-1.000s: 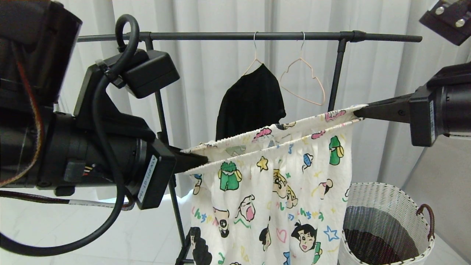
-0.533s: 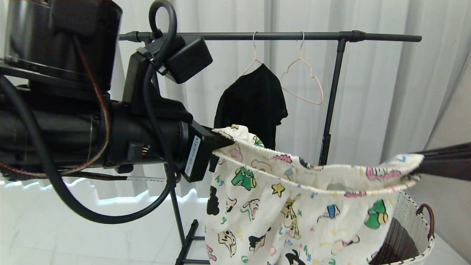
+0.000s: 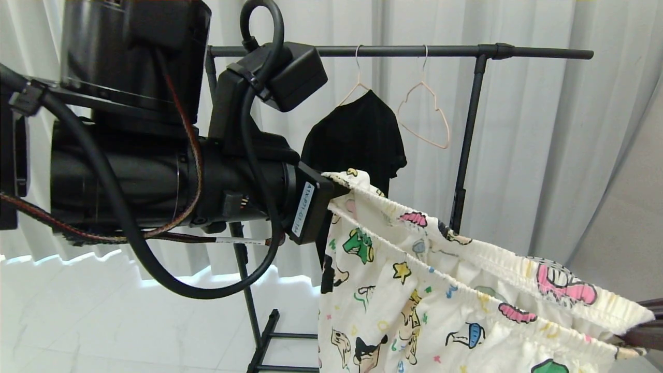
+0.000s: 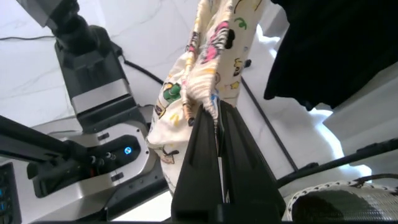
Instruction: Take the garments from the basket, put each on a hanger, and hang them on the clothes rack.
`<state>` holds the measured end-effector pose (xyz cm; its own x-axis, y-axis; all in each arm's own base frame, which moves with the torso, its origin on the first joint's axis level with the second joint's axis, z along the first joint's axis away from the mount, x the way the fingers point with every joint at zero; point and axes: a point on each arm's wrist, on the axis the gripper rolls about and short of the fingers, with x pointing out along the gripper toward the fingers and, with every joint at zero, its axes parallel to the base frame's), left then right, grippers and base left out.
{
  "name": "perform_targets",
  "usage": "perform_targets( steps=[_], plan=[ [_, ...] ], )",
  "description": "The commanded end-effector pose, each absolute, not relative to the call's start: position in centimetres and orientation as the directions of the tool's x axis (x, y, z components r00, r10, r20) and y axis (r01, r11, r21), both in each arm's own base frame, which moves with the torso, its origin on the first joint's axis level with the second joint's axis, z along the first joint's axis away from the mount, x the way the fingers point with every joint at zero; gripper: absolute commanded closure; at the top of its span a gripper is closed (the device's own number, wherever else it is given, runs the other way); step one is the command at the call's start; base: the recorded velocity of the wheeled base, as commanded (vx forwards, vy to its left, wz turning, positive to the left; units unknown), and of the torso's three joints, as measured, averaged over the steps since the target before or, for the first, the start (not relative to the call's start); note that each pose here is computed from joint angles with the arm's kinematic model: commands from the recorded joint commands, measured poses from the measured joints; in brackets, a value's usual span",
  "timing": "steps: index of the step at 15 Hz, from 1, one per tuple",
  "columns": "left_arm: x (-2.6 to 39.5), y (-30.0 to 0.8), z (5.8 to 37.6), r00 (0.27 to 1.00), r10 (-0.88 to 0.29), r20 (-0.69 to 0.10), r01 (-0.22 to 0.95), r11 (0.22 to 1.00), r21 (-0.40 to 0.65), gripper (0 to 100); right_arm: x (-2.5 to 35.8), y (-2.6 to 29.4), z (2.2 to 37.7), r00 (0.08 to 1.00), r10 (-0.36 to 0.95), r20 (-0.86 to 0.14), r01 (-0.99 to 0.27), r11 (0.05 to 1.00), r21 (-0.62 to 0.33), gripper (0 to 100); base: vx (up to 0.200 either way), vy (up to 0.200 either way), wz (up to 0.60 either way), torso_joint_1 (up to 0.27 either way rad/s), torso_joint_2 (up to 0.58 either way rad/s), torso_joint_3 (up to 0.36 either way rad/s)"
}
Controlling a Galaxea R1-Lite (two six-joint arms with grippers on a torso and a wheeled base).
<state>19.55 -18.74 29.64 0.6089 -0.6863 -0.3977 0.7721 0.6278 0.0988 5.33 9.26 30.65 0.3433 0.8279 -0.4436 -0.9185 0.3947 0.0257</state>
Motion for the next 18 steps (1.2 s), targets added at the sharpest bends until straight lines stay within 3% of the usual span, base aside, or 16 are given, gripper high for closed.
perform_targets(
  steps=[1, 4, 6, 7, 9, 13, 18],
  plan=[
    [19.4, -18.6, 29.5, 0.608, -0.683, -0.405, 0.772, 0.628, 0.098, 100, 5.4, 9.2, 30.6, 0.345, 0.826, -0.445, -0.917, 0.397, 0.026, 100, 0.000, 0.000, 0.00, 0.000, 0.00, 0.000],
    [17.9, -17.2, 29.0, 0.578, -0.661, -0.479, 0.779, 0.622, 0.081, 100, 7.2, 9.1, 30.5, 0.458, 0.763, -0.457, -0.851, 0.525, 0.025, 100, 0.000, 0.000, 0.00, 0.000, 0.00, 0.000],
    [16.0, -15.6, 28.8, 0.514, -0.640, -0.571, 0.799, 0.600, 0.047, 100, 9.3, 9.4, 30.5, 0.531, 0.722, -0.443, -0.798, 0.602, 0.024, 100, 0.000, 0.000, 0.00, 0.000, 0.00, 0.000],
    [14.4, -14.4, 28.7, 0.429, -0.638, -0.640, 0.828, 0.560, -0.003, 100, 10.8, 10.1, 30.5, 0.558, 0.713, -0.425, -0.780, 0.625, 0.025, 100, 0.000, 0.000, 0.00, 0.000, 0.00, 0.000],
    [12.3, -12.9, 28.6, 0.311, -0.641, -0.702, 0.846, 0.523, -0.104, 100, 13.1, 11.8, 30.3, 0.562, 0.728, -0.393, -0.784, 0.620, 0.030, 100, 0.000, 0.000, 0.00, 0.000, 0.00, 0.000],
    [9.8, -13.3, 29.4, 0.149, -0.737, -0.659, 0.801, 0.481, -0.356, 100, 16.5, 14.9, 30.5, 0.543, 0.757, -0.364, -0.805, 0.593, 0.034, 100, 0.000, 0.000, 0.00, 0.000, 0.00, 0.000],
    [8.7, -13.1, 29.7, 0.123, -0.755, -0.644, 0.803, 0.457, -0.383, 100, 17.9, 16.2, 31.3, 0.541, 0.764, -0.351, -0.813, 0.582, 0.014, 100, 0.000, 0.000, 0.00, 0.000, 0.00, 0.000]
  ],
)
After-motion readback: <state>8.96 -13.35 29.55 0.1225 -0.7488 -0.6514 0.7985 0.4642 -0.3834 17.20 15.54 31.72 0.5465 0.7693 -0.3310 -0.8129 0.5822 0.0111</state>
